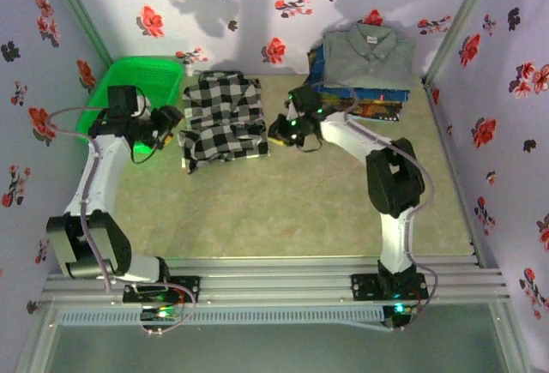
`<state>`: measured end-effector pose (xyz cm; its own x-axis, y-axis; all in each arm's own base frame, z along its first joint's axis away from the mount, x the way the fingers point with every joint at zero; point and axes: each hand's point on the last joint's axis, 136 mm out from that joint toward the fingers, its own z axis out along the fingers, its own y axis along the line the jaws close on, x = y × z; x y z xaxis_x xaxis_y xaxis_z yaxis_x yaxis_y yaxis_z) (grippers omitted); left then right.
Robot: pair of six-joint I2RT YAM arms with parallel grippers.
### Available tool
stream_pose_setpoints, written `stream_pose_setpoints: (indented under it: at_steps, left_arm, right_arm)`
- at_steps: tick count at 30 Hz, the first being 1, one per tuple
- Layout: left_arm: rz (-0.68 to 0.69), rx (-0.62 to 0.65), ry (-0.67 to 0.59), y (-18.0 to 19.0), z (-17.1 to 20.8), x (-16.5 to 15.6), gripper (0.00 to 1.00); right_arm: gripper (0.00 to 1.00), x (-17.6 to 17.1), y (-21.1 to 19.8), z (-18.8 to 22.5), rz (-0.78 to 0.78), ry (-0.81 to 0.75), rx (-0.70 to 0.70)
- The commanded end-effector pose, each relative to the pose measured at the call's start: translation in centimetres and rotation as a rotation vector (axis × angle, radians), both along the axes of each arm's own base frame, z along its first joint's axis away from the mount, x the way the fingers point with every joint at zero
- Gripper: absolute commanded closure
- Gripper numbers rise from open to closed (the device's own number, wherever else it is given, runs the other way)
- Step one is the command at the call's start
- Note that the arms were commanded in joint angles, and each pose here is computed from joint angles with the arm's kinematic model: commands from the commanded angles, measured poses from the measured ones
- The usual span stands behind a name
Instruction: Fold and stack the long sleeve shirts
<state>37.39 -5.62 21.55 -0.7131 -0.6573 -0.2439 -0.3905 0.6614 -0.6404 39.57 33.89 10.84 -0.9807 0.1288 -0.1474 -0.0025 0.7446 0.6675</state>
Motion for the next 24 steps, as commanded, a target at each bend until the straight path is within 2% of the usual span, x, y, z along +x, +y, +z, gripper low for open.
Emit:
stream_pose_setpoints:
  at_steps: [1, 3, 4, 8, 17, 24]
  left_arm:
    - [-0.100, 0.143, 0.228, 0.0, -6.1, -5.3, 0.60]
    - [-0.091, 0.157, 0.276, 0.3, -8.2, -6.0, 0.73]
    - [-0.091, 0.165, 0.288, 0.3, -9.2, -6.0, 0.76]
    - [-0.108, 0.170, 0.320, -0.1, -11.4, -4.8, 0.77]
    - [-0.127, 0.132, 0.355, -1.6, -15.1, 0.2, 0.76]
    - [-0.106, 0.096, 0.274, -2.2, -14.0, 5.3, 0.76]
  right_arm:
    - [0.83, -0.8, 3.3, -1.3, 0.027, 0.022, 0.061]
    - [0.85, -0.6, 4.0, -2.3, 0.011, 0.039, 0.063]
    - [0.86, -0.3, 4.4, -2.8, 0.002, 0.047, 0.068]
    - [0.88, 0.8, 4.9, -4.0, -0.028, 0.060, 0.065]
    - [0.88, 3.4, 6.7, -4.5, -0.061, 0.057, 0.102]
    - [0.85, 5.9, 7.9, -4.1, -0.095, 0.050, 0.153]
